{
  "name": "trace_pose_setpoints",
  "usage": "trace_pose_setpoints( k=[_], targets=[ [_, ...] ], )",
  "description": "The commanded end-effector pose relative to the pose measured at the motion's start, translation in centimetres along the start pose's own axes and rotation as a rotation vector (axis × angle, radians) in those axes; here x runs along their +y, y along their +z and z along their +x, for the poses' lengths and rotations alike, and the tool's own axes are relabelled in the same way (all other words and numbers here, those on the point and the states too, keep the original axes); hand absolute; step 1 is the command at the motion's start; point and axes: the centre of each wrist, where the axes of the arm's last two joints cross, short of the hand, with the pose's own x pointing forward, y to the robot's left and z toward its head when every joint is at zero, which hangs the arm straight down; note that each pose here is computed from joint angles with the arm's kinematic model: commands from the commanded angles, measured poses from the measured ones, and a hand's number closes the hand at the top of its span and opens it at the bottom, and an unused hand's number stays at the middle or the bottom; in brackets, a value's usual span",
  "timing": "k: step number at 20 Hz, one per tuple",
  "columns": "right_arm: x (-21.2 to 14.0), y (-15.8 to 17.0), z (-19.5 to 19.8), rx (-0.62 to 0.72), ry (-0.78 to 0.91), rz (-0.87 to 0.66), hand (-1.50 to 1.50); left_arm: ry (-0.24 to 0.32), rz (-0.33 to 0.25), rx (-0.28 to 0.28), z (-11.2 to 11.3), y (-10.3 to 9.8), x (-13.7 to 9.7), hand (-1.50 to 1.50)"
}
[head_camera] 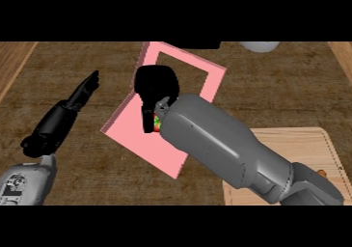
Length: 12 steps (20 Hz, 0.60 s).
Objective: Pick the tomato from the cutting board and place it in the cardboard box
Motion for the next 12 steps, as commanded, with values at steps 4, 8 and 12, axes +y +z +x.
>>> trace_pose_setpoints(
  k=[4, 8, 12],
  targets=[
    [-2.4, 0.8, 0.0, -0.267, -0.28, -0.188, -1.5, 0.005, 0.014, 0.004, 0.3, -0.6, 0.0, 0.0],
    [-5.0, 1.8, -1.9, -0.285, -0.769, -0.386, -1.5, 0.0, 0.013, -0.003, 0.2, -0.3, 0.2, 0.0],
    [-3.8, 1.2, -5.0, -0.191, -1.03, -0.437, -1.5, -0.005, 0.008, -0.011, 0.2, 0.1, 0.0, 0.0]
  ],
)
